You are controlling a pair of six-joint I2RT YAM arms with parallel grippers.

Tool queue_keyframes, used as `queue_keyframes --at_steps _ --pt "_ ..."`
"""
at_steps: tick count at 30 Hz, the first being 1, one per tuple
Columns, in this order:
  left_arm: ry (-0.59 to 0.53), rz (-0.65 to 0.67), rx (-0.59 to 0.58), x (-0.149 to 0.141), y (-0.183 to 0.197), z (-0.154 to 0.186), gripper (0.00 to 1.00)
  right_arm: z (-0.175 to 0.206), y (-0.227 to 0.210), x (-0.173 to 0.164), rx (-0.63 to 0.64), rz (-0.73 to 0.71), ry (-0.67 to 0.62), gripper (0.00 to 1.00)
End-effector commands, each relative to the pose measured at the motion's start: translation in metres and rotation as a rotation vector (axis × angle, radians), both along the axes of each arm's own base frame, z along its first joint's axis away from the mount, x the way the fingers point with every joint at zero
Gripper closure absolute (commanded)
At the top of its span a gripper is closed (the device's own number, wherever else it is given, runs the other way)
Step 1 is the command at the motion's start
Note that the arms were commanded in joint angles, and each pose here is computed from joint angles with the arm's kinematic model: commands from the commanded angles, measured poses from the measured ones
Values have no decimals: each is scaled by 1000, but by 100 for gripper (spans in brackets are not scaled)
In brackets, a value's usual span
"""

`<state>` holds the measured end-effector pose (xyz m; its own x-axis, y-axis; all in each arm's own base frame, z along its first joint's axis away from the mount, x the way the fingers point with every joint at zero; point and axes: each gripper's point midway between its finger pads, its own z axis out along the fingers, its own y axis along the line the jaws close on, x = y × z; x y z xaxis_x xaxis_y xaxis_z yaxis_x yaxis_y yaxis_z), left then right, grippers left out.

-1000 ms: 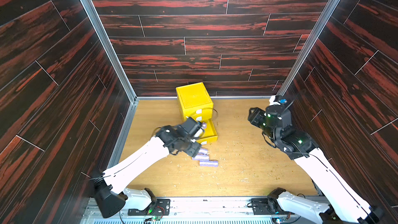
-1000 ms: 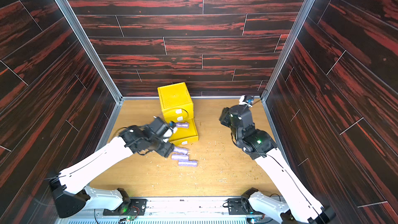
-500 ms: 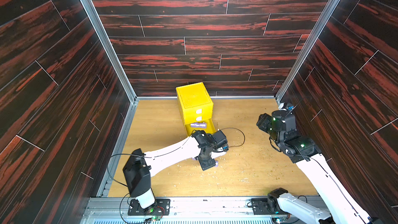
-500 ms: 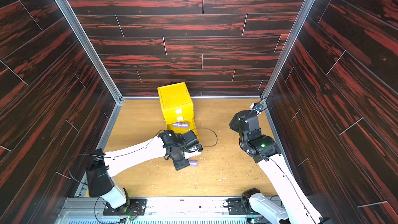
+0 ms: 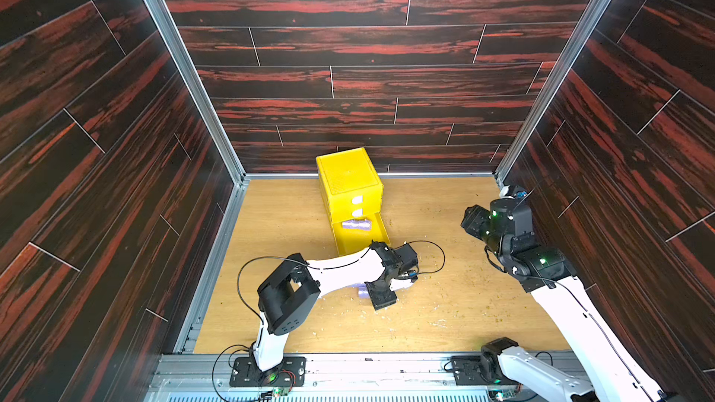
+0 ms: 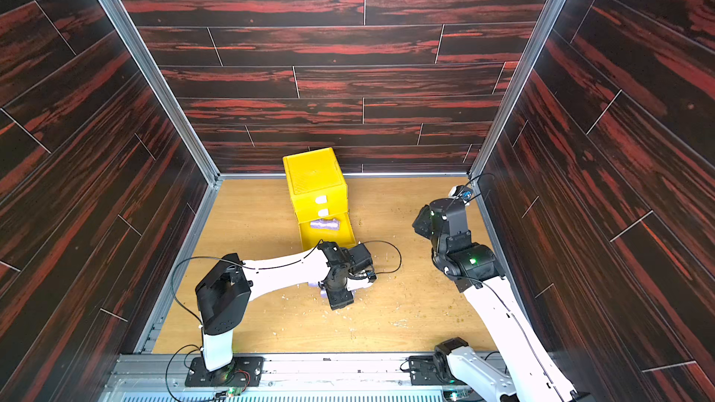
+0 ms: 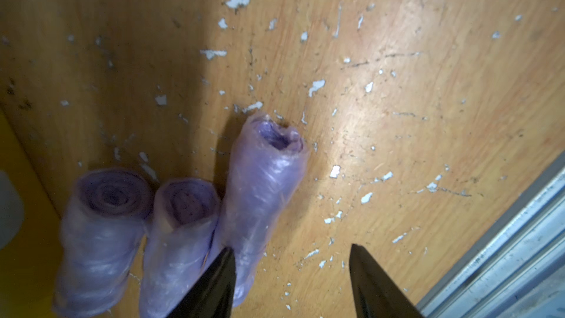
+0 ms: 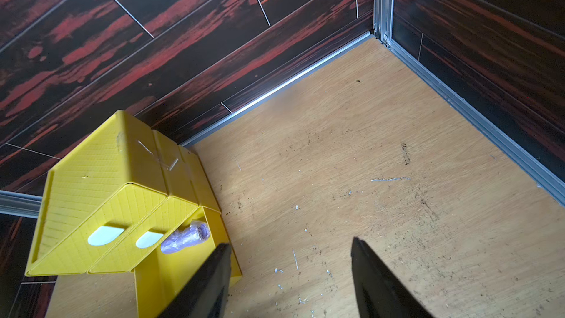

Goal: Sort the rolls of trash bags by color and place them into the drawer
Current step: Pick up the roll of trash bags from the center of the board.

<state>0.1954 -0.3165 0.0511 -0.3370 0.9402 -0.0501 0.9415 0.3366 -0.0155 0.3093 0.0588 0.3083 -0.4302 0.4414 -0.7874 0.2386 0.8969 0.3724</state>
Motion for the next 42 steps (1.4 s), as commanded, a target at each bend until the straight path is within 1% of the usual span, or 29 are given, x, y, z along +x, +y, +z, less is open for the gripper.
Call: queue_keyframes --at_steps 1,5,9,13,17,19,22,25,27,31,33,34,39,42 --pt "5 -9 16 -2 5 -6 37 -2 1 2 3 8 -2 34" --pt "-17 -6 44 2 13 -13 36 -7 4 3 15 18 6 34" --pt "-50 14 42 11 19 -13 35 -9 6 4 19 23 10 34" --pt "-53 23 51 14 23 -16 34 -9 7 6 27 28 10 34" --pt "-32 25 59 10 24 -23 34 -13 10 7 35 37 17 34" --pt "-17 26 64 8 25 -26 38 -15 11 7 35 38 25 35" --pt "4 29 50 4 24 -22 50 -16 11 7 37 42 27 35" --pt "5 32 36 1 24 -16 52 -16 11 7 38 41 26 35" --pt "12 33 30 -1 25 -15 51 -17 12 7 40 44 27 35" --pt "5 35 68 0 31 -21 39 -18 14 7 49 48 29 35" --pt "5 34 80 1 32 -24 37 -19 14 7 49 50 31 35" --pt "4 35 80 1 32 -25 38 -20 14 7 49 50 33 35" --pt "-2 42 54 2 28 -15 54 -20 13 7 45 47 32 35" --pt "-23 43 37 4 28 -4 58 -20 13 7 45 46 32 35"
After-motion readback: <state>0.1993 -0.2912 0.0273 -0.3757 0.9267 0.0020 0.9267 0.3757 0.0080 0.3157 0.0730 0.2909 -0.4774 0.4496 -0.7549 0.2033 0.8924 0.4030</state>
